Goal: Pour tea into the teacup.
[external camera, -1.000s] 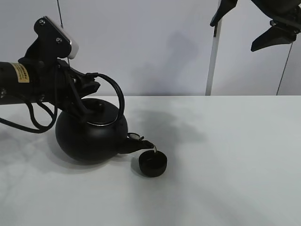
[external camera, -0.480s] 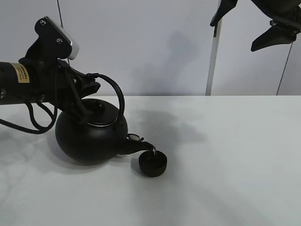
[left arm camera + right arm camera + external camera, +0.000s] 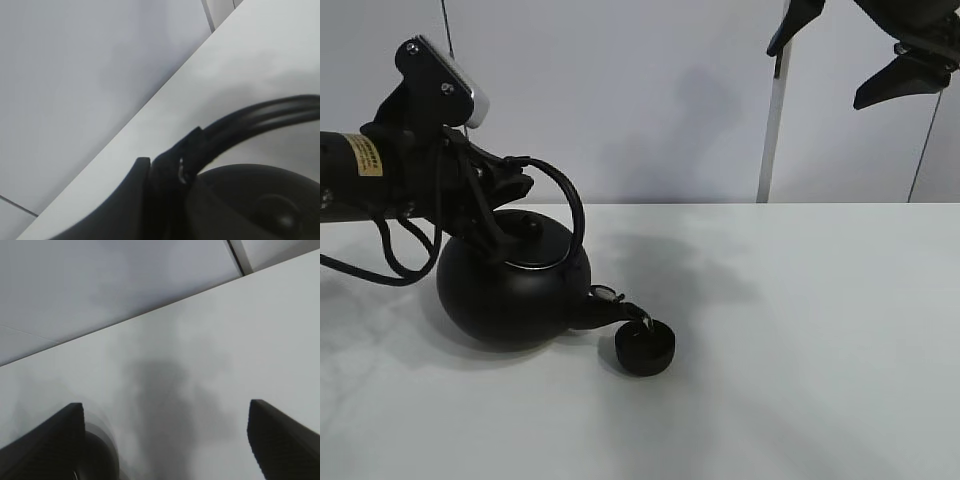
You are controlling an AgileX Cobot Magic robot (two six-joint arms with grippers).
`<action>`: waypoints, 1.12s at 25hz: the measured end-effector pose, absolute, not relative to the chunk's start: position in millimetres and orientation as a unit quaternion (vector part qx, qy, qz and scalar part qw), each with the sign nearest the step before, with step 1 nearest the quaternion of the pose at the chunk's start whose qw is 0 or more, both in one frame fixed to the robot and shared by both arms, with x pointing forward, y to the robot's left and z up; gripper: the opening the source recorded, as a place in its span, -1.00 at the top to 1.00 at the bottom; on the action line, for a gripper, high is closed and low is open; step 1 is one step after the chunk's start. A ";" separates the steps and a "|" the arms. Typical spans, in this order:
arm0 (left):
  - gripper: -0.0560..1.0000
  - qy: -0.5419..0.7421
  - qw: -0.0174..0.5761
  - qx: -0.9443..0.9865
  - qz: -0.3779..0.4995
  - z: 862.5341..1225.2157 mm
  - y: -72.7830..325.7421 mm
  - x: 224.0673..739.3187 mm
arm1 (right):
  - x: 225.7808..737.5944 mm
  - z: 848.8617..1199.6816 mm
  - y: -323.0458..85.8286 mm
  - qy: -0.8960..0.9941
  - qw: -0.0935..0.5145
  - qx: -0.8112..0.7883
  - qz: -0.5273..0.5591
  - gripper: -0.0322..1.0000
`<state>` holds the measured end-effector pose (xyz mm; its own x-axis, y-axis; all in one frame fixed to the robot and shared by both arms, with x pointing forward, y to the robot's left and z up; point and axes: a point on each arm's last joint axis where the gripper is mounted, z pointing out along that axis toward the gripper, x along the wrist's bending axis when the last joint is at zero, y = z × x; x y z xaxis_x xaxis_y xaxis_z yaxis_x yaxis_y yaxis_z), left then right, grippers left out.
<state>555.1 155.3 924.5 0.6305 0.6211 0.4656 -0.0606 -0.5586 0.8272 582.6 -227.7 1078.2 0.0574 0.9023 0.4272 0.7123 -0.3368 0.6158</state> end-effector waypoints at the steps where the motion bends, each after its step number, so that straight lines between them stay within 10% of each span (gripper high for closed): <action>1: 0.71 0.181 0.437 0.790 0.390 924.7 155.3 555.1 | 582.6 1078.2 -227.7 0.563 0.121 0.717 0.393 -0.25; 28: 0.71 0.353 0.474 0.720 0.363 922.7 172.8 520.3 | 582.7 1078.3 -227.8 0.563 0.121 0.717 0.393 -0.25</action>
